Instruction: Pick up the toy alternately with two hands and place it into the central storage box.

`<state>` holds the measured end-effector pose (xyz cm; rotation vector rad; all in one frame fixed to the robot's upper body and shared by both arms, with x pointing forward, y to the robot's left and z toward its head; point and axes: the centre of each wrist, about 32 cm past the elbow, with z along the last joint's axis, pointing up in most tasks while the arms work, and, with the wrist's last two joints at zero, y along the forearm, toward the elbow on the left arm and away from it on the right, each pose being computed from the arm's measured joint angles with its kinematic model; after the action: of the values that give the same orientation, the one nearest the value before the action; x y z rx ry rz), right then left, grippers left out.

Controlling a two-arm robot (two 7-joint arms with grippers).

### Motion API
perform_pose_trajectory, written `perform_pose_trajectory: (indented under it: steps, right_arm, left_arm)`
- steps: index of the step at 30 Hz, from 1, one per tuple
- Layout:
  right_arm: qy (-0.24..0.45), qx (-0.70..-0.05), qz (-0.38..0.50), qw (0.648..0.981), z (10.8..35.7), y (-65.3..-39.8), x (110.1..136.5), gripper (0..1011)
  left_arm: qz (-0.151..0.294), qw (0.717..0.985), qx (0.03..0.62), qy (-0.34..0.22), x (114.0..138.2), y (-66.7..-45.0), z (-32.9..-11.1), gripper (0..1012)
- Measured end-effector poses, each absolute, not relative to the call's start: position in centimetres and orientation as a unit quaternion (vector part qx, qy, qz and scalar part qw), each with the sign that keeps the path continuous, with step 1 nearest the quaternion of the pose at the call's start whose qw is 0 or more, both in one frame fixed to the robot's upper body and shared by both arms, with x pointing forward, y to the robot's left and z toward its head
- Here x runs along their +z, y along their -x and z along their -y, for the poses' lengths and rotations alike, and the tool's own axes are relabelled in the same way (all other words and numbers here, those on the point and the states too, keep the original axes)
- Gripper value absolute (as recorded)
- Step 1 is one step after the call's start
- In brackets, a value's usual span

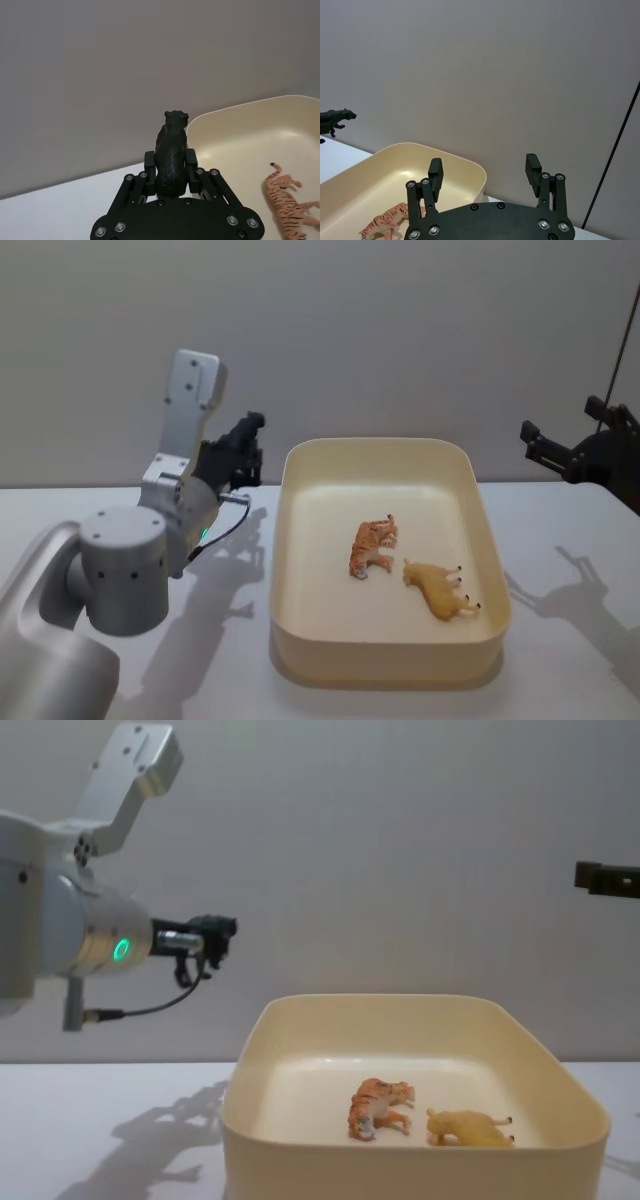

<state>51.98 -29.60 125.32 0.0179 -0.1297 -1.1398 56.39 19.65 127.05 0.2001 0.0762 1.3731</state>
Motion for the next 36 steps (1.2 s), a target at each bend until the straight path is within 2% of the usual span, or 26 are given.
perform_pose_trajectory:
  steps: [19,20,23,24,25,29,33,36]
  right_arm:
    - [-0.008,-0.539,0.061,0.840,29.6,-52.0,125.3,1001]
    - [-0.008,-0.539,0.061,0.840,29.6,-52.0,125.3,1001]
    - [-0.008,-0.539,0.061,0.840,29.6,-52.0,125.3,1001]
    - [-0.009,-0.539,0.061,0.840,29.6,-52.0,125.3,1001]
    - [-0.008,-0.539,0.061,0.840,29.6,-52.0,125.3,1001]
    - [-0.008,-0.539,0.061,0.840,29.6,-52.0,125.3,1001]
    - [-0.009,-0.539,0.061,0.840,29.6,-52.0,125.3,1001]
    - [-0.008,-0.539,0.061,0.840,29.6,-52.0,125.3,1001]
  left_arm:
    - [-0.026,0.850,0.515,-0.106,129.3,-57.9,-18.7,336]
    - [-0.026,0.853,0.510,-0.107,129.4,-58.0,-18.7,393]
    - [-0.029,0.864,0.490,-0.113,129.5,-58.4,-18.4,447]
    - [-0.030,0.869,0.480,-0.116,129.5,-58.5,-18.3,504]
    - [-0.031,0.871,0.476,-0.118,129.6,-58.6,-18.2,504]
    - [-0.033,0.879,0.460,-0.123,129.7,-58.9,-18.0,668]
    - [-0.034,0.884,0.448,-0.127,129.8,-59.1,-17.8,758]
    - [-0.036,0.888,0.440,-0.129,129.8,-59.2,-17.7,861]
